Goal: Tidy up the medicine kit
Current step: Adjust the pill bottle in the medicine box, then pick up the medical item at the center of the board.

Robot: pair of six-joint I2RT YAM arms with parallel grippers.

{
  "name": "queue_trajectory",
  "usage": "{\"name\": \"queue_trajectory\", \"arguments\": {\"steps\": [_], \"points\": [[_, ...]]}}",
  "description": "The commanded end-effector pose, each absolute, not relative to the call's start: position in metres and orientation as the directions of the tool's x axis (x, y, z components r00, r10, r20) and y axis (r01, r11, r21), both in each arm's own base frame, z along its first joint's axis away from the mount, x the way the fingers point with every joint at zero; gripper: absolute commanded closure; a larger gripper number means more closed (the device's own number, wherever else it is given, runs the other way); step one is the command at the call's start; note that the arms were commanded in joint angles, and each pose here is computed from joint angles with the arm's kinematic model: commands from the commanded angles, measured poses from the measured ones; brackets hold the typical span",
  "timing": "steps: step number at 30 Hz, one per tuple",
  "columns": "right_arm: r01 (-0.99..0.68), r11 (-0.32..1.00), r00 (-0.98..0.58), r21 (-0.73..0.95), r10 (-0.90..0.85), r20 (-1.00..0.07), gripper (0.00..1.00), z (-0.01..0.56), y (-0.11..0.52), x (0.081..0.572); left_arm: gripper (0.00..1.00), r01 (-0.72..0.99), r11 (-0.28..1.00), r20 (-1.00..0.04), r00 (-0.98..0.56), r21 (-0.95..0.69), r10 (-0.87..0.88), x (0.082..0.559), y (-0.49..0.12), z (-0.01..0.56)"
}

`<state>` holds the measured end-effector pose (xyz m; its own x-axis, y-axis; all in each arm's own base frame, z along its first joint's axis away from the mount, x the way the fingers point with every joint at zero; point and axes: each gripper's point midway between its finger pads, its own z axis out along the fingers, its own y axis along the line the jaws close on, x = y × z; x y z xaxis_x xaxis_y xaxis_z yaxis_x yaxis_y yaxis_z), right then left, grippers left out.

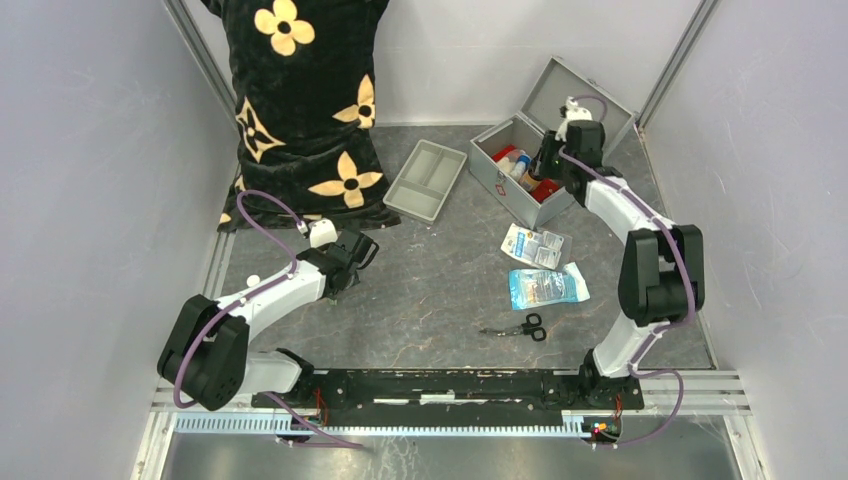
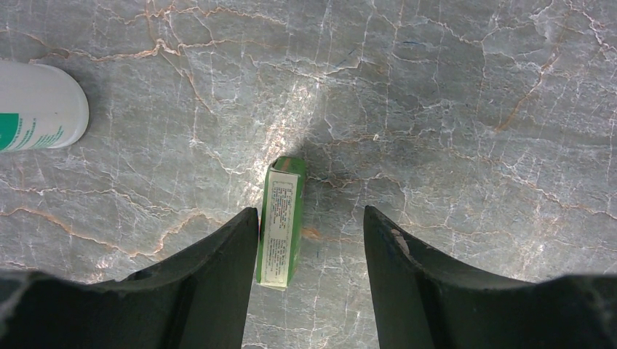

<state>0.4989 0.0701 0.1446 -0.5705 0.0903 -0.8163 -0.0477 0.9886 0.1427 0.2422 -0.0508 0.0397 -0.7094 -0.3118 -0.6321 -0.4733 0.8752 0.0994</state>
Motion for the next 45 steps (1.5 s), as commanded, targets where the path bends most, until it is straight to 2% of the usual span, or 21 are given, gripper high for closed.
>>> {"name": "queue_trajectory", "arguments": {"steps": [1,3,4,12,14,17,21,24,30,41,45], "points": [[-0.02,0.875,-0.371,0.483,0.442,-0.817,0.66,0.192,0.072,0.516,0.38,-0.468,0.879,-0.657,-0.692,0.092,-0.3,0.249,-0.05,0.046],[0.035,0.899,-0.406,0.436,0.412,-0.816,0.54,0.181,0.061,0.518,0.38,-0.468,0.879,-0.658,-0.691,0.09,-0.3,0.249,-0.05,0.047],[0.053,0.913,-0.417,0.405,0.388,-0.822,0.51,0.18,0.057,0.519,0.38,-0.466,0.88,-0.657,-0.692,0.092,-0.298,0.249,-0.05,0.047],[0.168,0.972,-0.396,0.167,0.222,-0.891,0.39,0.203,0.013,0.512,0.38,-0.466,0.881,-0.661,-0.688,0.084,-0.301,0.248,-0.049,0.047],[0.153,0.977,-0.383,0.151,0.199,-0.902,0.39,0.211,0.013,0.511,0.38,-0.467,0.88,-0.66,-0.689,0.087,-0.3,0.248,-0.049,0.046],[0.022,0.988,-0.383,0.155,0.151,-0.911,0.39,0.22,0.032,0.516,0.38,-0.466,0.88,-0.66,-0.689,0.087,-0.3,0.248,-0.049,0.046],[-0.137,0.973,-0.469,0.184,0.1,-0.878,0.43,0.212,0.064,0.526,0.38,-0.465,0.881,-0.659,-0.689,0.084,-0.3,0.249,-0.05,0.046],[-0.142,0.979,-0.532,0.144,0.047,-0.845,0.51,0.193,0.068,0.533,0.38,-0.463,0.883,-0.662,-0.686,0.078,-0.302,0.25,-0.051,0.048],[-0.159,0.981,-0.561,0.107,-0.001,-0.828,0.52,0.18,0.078,0.528,0.41,-0.462,0.883,-0.661,-0.689,0.084,-0.298,0.25,-0.051,0.049],[-0.196,0.977,-0.468,0.083,-0.019,-0.884,0.51,0.224,0.09,0.503,0.56,-0.466,0.878,-0.659,-0.696,0.112,-0.285,0.248,-0.046,0.05],[-0.221,0.971,-0.453,0.092,-0.019,-0.891,0.5,0.234,0.097,0.494,0.57,-0.465,0.877,-0.652,-0.703,0.119,-0.284,0.246,-0.046,0.049]]}}
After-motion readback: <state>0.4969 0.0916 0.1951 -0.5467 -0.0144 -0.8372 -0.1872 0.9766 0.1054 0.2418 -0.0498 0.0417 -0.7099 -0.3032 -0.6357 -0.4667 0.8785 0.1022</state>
